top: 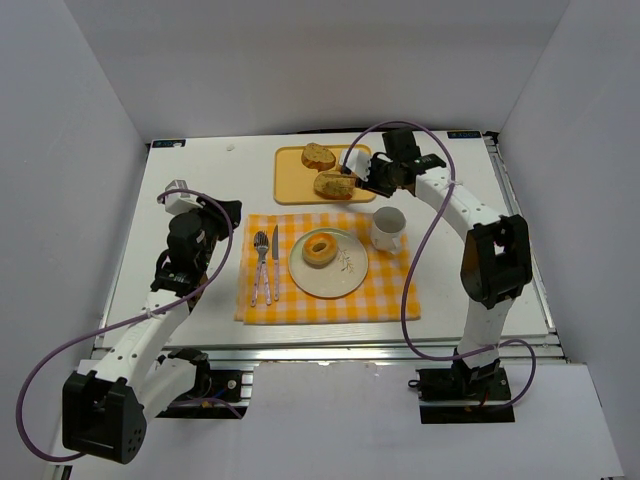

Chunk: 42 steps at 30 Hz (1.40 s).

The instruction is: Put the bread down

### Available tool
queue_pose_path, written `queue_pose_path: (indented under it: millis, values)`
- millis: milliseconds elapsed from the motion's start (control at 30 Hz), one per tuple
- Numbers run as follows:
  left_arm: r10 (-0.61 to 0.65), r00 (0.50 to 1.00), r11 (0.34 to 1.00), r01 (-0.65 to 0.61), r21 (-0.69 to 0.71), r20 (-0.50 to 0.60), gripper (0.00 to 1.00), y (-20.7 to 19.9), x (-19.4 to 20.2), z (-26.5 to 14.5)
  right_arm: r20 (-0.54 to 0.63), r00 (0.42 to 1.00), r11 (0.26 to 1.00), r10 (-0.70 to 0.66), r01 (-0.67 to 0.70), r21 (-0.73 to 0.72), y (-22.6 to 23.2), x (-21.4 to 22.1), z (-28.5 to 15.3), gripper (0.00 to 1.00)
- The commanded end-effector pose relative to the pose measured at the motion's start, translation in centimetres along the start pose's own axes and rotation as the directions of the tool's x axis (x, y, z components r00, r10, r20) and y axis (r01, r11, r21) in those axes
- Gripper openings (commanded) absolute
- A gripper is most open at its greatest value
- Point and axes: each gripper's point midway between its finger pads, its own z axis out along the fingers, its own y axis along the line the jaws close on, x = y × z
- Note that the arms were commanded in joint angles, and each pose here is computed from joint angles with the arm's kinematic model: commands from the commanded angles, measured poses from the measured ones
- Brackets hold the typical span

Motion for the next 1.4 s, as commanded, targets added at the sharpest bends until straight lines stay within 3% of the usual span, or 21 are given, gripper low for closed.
queue_pose_path:
  millis: [0, 267, 600, 1367]
  values:
    - [-0.010, 0.999, 0.999, 0.009, 0.031, 0.033, 0.44, -0.9, -1.2, -0.2, 0.031, 0.999, 0.999, -0.011, 0.010, 0.030, -1.3, -1.6, -1.1, 0.40]
    - [-0.011, 1.000, 1.000, 0.010, 0.029, 0.027, 0.44, -0.9, -1.0, 0.2, 0.073, 0.997, 1.000, 0.003, -0.003, -0.004, 0.2, -3.5, -2.0, 0.40]
    - [-0.011, 1.000, 0.999, 0.010, 0.033, 0.025, 0.44, -1.0, -1.0, 0.1, 0.002, 0.999, 0.999, 0.036, -0.036, 0.013, 1.1, -1.9, -0.7, 0.43]
    - [-0.013, 0.999, 0.999, 0.012, 0.042, 0.035, 0.44, -1.2, -1.2, -0.1, -0.093, 0.992, 0.995, -0.087, 0.091, 0.045, 2.0, -2.1, -1.2, 0.44]
